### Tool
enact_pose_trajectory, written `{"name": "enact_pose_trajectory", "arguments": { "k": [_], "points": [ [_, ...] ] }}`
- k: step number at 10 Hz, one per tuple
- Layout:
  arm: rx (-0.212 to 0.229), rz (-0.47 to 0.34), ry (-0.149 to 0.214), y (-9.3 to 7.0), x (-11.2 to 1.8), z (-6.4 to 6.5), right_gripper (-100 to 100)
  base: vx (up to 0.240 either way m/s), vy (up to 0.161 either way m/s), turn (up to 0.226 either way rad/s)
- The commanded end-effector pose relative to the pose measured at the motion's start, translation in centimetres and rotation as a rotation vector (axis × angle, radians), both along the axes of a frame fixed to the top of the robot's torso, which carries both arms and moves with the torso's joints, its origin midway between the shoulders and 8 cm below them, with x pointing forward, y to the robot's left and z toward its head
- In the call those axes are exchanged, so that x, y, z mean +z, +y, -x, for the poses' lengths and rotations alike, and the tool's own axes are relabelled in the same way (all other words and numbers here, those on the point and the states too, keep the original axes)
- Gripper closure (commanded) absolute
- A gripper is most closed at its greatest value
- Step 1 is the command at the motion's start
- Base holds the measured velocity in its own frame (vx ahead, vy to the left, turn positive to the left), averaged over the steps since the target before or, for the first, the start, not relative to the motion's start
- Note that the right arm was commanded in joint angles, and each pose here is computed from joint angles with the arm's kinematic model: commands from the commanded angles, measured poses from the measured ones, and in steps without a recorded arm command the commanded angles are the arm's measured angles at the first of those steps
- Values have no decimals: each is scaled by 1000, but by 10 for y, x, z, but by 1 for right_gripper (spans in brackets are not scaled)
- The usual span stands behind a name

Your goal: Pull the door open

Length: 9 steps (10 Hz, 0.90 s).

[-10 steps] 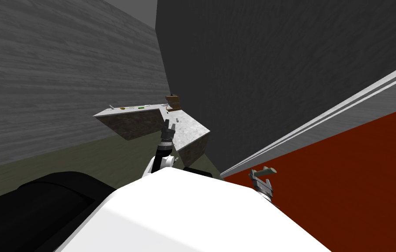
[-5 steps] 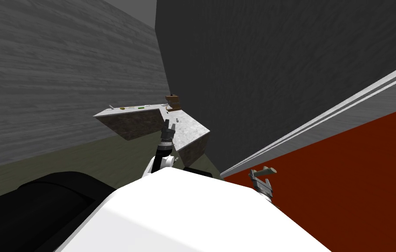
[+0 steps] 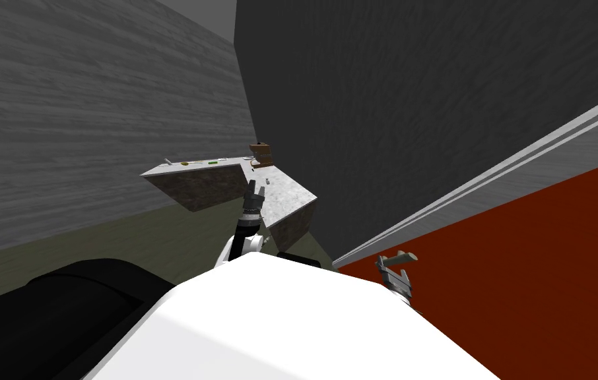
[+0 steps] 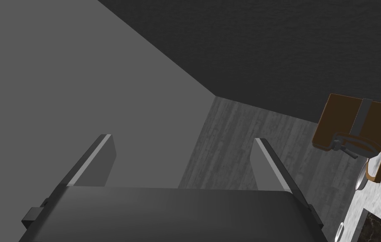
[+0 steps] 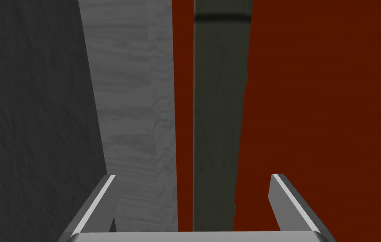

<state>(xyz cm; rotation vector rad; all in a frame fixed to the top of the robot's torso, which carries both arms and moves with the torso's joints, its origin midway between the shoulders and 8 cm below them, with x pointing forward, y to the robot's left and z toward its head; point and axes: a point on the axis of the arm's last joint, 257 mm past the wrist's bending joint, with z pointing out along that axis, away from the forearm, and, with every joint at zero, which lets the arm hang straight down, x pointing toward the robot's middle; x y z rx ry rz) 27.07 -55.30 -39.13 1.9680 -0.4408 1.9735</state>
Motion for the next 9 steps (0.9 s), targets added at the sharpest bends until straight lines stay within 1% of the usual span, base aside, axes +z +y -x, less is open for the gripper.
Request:
{"name": "enact_pose_trajectory", "arguments": {
  "k": [1,2,3,9],
  "points": [
    [0,0,0,0,0,0,-100,7,-9,25],
    [0,0,0,0,0,0,-100,-4,5,-14],
    [30,1,-1,3,0,4,-100,-6,8,-24],
    [30,1,-1,3,0,4,-100,-1,1,-2]
  ]
}}
